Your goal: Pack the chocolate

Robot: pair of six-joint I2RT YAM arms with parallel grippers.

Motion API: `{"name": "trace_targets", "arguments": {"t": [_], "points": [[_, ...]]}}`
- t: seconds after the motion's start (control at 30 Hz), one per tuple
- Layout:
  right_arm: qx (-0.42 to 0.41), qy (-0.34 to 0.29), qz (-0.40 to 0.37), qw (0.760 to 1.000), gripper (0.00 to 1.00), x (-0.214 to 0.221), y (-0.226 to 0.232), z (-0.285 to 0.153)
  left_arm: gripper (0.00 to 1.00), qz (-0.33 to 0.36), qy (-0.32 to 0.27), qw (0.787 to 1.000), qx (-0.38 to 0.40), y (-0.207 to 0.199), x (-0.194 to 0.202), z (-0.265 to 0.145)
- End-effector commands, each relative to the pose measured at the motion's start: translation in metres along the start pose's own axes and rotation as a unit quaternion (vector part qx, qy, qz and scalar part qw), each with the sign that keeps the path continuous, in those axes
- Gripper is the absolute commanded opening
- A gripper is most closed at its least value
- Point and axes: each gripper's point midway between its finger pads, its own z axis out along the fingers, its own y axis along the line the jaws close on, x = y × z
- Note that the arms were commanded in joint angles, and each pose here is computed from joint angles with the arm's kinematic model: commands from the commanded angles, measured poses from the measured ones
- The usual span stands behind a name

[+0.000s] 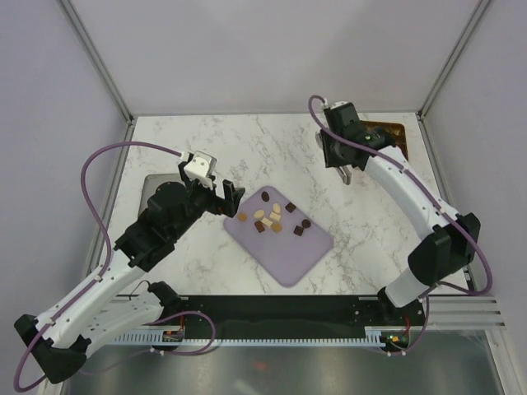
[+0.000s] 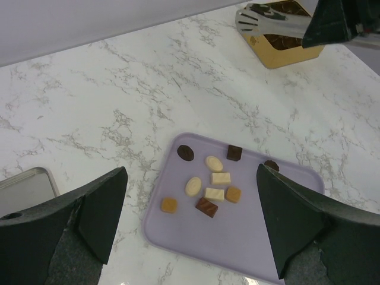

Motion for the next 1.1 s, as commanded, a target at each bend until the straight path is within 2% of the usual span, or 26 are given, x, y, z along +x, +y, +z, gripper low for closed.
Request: {"name": "trace_targets", "arguments": {"t": [0.0, 0.2, 0.47, 1.07], "points": [[0.062, -0.024, 0.033, 0.997, 0.34, -0.039, -0.048, 0.013, 0.97, 0.016, -0.024, 1.0, -0.006, 0.003, -0.014, -0.005], [0.114, -0.014, 0.091, 0.989, 0.34, -0.065, -0.105, 0.051, 0.97, 0.015, -0.025, 1.0, -0.002, 0.002, -0.015, -0.004], [0.127, 0.015, 0.133, 0.983, 0.33, -0.063, -0.15, 0.089, 0.97, 0.016, -0.027, 0.999, -0.004, 0.003, -0.016, -0.006], [0.117, 0.039, 0.139, 0.983, 0.34, -0.055, -0.166, 0.132, 0.97, 0.017, -0.019, 1.0, 0.001, 0.0, -0.012, -0.002]]}}
